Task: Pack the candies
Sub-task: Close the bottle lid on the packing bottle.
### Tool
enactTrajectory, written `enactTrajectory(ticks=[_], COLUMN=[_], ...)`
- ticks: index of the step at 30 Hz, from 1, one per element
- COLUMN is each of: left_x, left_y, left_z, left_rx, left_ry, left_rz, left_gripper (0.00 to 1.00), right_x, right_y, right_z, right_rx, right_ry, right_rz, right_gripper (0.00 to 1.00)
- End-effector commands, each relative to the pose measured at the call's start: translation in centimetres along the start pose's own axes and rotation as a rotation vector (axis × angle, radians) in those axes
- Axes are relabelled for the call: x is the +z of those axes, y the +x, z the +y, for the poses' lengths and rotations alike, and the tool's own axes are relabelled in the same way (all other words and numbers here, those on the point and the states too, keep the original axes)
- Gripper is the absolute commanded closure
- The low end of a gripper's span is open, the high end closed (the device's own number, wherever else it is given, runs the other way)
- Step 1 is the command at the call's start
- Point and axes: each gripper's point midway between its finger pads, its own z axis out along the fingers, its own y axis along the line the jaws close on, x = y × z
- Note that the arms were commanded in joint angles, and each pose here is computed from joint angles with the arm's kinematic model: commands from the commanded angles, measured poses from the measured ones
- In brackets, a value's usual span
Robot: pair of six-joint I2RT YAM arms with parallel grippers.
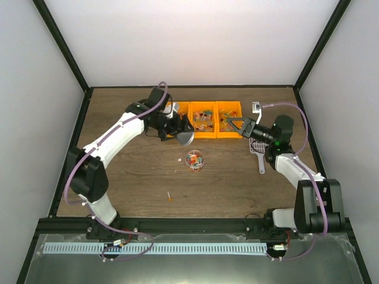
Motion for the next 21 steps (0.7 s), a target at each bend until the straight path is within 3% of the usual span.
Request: enactTrajectory(ticks=[1, 21], left_x=[0.4, 5.3], left_y=[0.7, 4.7], left_z=[1.6, 1.7], left_rx=[0.114, 0.39], left_ry=[-0.188, -0.495], left_rz=[0.006, 0.113], left_gripper=[0.11, 0.08], right_x=[-0.4, -1.9], right_y=[-0.2, 0.5], right_z=[0.1, -0.7], right_rx=[-0.022, 0.0], right_ry=[0.012, 0.047], right_rz=[-0.006, -0.026], right_gripper=[0.69, 0.69])
